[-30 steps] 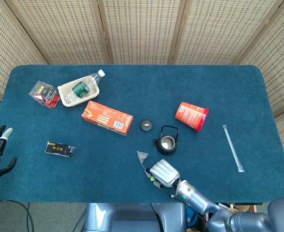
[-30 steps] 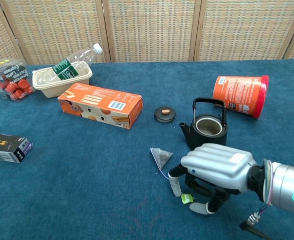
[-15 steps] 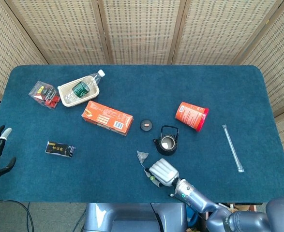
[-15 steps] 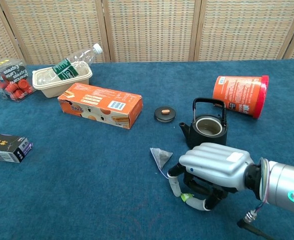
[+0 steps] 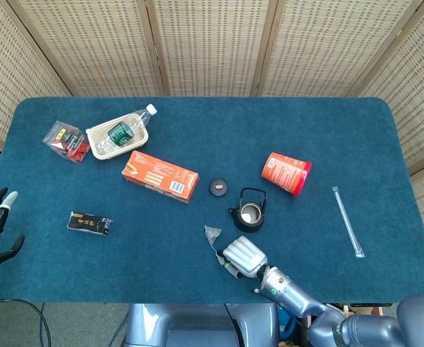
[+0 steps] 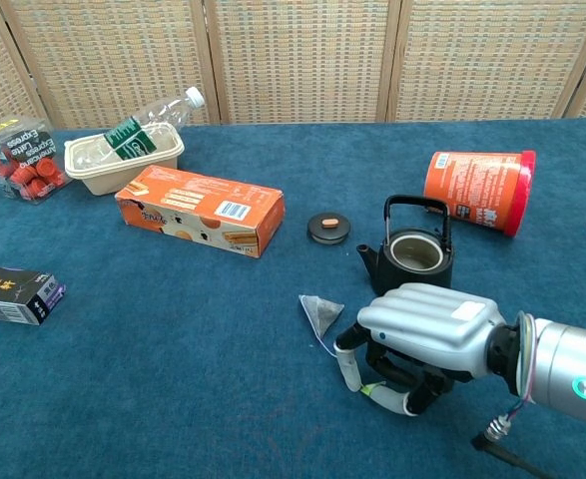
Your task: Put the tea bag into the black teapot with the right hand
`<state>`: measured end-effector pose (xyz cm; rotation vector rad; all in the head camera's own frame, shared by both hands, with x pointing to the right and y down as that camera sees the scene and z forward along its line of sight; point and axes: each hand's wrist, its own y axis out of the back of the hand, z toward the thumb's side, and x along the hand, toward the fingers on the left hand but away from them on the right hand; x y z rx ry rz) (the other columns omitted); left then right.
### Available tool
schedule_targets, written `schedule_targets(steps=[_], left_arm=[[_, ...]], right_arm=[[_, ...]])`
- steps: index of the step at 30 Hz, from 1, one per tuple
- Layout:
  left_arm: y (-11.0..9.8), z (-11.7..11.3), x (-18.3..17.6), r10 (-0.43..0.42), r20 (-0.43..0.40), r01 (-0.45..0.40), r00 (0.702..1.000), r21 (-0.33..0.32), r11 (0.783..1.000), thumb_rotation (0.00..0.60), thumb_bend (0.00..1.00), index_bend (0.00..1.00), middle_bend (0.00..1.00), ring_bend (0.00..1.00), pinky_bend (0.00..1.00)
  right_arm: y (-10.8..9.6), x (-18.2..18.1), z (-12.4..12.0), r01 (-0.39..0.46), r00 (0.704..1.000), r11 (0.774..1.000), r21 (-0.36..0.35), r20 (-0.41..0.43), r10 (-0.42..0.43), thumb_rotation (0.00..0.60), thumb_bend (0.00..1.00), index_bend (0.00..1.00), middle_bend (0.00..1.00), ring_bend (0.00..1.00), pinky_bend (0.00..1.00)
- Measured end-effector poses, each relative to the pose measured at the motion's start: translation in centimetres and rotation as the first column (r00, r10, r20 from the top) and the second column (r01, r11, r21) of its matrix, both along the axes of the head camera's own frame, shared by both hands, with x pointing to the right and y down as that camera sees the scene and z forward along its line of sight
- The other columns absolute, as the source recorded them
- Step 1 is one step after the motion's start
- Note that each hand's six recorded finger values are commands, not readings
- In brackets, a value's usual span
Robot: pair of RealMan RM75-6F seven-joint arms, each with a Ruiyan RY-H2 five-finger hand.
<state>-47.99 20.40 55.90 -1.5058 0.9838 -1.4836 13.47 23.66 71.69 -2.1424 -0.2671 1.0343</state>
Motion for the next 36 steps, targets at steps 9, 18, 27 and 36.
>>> schedule_targets(steps=[9, 18, 27, 36], left_arm=[[0.05, 0.13, -0.01, -0.002, 0.000, 0.002, 1.000, -0.005, 1.000, 0.600, 0.36, 0.00, 0.00, 0.00, 0.00], [0.06, 0.16, 0.07, 0.000, -0.004, 0.000, 1.000, -0.011, 1.000, 0.600, 0.36, 0.00, 0.00, 0.00, 0.00], [0.10, 0.27, 0.10, 0.002, -0.003, -0.002, 1.000, -0.018, 1.000, 0.600, 0.36, 0.00, 0.00, 0.00, 0.00], [0.07, 0.32, 0.19, 0.004, -0.003, -0.004, 1.000, -0.020, 1.000, 0.600, 0.36, 0.00, 0.00, 0.00, 0.00]], right_arm=[[0.05, 0.11, 0.04, -0.002, 1.000, 1.000, -0.005, 0.001, 0.002, 0.600, 0.65, 0.51, 0.89, 0.94, 1.00], [0.03, 0.23, -0.09, 0.000, 1.000, 1.000, -0.007, 0.004, 0.000, 0.600, 0.67, 0.54, 0.89, 0.94, 1.00], [-0.03, 0.42, -0.07, -0.002, 1.000, 1.000, -0.011, 0.002, 0.002, 0.600, 0.68, 0.54, 0.89, 0.94, 1.00], [-0.23, 0.57, -0.30, -0.004, 1.000, 1.000, -0.011, 0.009, 0.004, 0.600, 0.70, 0.55, 0.89, 0.94, 1.00]])
